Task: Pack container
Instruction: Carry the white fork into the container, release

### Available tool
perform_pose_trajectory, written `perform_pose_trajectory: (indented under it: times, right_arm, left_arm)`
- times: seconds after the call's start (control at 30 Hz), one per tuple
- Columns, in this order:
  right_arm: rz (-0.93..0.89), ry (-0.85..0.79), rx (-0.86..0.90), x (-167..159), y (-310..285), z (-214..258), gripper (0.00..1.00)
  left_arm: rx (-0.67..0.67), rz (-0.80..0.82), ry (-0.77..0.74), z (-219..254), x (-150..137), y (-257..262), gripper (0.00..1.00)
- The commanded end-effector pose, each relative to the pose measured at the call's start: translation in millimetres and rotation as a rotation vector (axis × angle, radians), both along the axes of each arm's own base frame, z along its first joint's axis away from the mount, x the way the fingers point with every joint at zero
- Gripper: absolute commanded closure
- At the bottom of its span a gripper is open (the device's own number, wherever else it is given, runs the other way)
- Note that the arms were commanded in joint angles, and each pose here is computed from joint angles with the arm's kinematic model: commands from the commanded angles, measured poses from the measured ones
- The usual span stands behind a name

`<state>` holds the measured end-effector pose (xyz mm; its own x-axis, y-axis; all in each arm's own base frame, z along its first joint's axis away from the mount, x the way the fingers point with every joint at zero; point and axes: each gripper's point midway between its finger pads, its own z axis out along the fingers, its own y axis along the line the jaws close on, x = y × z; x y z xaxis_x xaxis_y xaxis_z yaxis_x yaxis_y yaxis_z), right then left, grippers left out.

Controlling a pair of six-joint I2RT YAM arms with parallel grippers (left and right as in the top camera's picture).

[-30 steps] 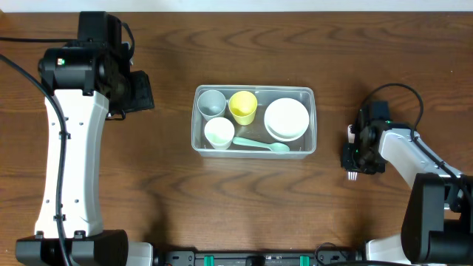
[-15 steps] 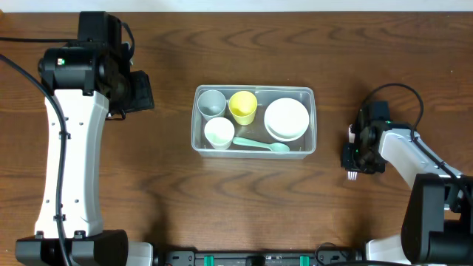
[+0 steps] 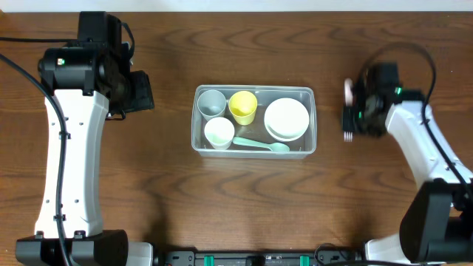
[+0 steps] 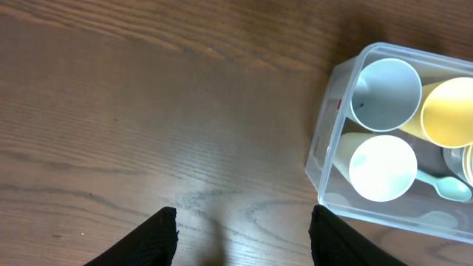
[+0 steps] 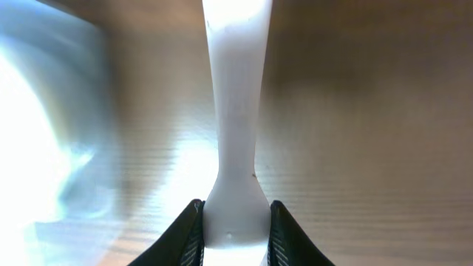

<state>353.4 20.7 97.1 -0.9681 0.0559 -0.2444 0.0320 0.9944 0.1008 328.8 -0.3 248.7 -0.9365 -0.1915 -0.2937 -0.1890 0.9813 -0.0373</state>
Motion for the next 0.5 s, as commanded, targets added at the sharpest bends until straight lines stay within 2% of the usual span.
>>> perform_pose_trajectory:
  times: [0.0,0.17,0.2,0.37,0.47]
  right_arm:
    - [0.268,-0.174,0.005,22,45,72,0.99]
    - [0.701,-0.294,-0.071,16,114,114,0.99]
    - [0.822,-0.309,-0.089,8,133,113,0.99]
    - [1.168,-0.293,-0.137,-21,179,90,0.99]
    - [1.282,-0.256,-0.146,-34,191,72,0.99]
  left_arm:
    - [-0.007,0.009,0.008,-3,0,0,0.41]
    - [-0.007,0.009,0.004,-3,1,0,0.41]
    - [-0.007,0.009,0.004,-3,1,0,0.41]
    - [-0.007,0.009,0.004,-3,1,0,0.41]
    - [-0.007,0.009,0.003,-2,1,0,0.41]
